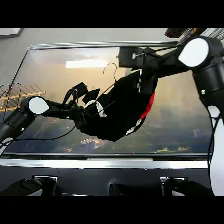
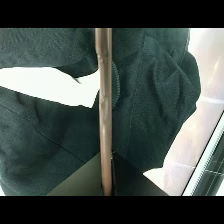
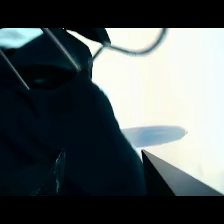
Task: Fold the clothes and pants, and hang the long-sleeved shirts on hangers.
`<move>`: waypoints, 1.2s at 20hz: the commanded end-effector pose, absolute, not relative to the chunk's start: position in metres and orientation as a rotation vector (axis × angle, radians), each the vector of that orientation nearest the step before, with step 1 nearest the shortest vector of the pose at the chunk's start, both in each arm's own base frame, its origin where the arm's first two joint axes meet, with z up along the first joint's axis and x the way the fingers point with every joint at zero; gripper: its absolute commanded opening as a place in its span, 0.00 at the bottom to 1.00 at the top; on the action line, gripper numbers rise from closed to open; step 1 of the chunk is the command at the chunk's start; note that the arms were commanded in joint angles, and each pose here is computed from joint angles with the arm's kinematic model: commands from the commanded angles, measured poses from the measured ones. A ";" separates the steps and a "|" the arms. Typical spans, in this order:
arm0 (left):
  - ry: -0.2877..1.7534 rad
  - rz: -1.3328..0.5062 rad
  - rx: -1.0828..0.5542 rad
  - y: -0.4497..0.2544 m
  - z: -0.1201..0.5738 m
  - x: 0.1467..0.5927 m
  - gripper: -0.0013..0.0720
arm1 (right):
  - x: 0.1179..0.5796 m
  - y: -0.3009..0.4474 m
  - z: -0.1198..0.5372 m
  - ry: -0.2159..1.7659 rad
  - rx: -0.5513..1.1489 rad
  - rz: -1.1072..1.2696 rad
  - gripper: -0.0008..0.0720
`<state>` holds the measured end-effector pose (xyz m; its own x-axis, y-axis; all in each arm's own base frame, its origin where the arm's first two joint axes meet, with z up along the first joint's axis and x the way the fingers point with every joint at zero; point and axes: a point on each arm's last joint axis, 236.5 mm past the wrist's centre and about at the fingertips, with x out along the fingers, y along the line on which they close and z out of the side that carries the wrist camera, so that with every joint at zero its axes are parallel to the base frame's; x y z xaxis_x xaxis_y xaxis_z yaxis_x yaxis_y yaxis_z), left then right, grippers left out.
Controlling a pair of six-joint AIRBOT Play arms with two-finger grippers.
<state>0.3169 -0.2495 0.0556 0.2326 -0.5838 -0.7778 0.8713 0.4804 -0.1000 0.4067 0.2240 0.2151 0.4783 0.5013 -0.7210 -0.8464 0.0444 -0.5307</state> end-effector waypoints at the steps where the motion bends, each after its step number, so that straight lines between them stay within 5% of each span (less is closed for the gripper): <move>1: 0.862 -1.037 0.395 -0.250 0.056 0.316 0.04 | 0.412 0.239 0.208 0.336 -1.154 1.106 0.78; 8: 0.860 -1.048 0.410 -0.249 0.055 0.315 0.04 | 0.414 0.250 0.179 0.391 -1.108 1.182 0.75; 12: 0.861 -1.045 0.408 -0.248 0.055 0.316 0.04 | 0.404 0.247 0.166 0.449 -1.104 1.238 0.50; 16: 0.861 -1.044 0.408 -0.248 0.055 0.316 0.04 | 0.390 0.229 0.159 0.529 -1.078 1.283 0.08; 20: 0.859 -1.043 0.407 -0.248 0.055 0.316 0.06 | 0.383 0.220 0.166 0.543 -1.040 1.294 0.06; 21: 0.857 -1.041 0.406 -0.248 0.056 0.317 0.15 | 0.381 0.220 0.170 0.546 -1.028 1.285 0.05; 23: 0.867 -1.024 0.381 -0.248 0.056 0.318 0.48 | 0.375 0.218 0.175 0.571 -0.994 1.269 0.05; 24: 0.885 -0.993 0.334 -0.248 0.057 0.320 0.52 | 0.372 0.217 0.177 0.574 -0.995 1.268 0.05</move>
<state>0.3185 -0.2489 0.0568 0.2384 -0.5856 -0.7747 0.8647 0.4911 -0.1052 0.3800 0.2206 0.1709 0.2518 0.5117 -0.8215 -0.9486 -0.0378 -0.3143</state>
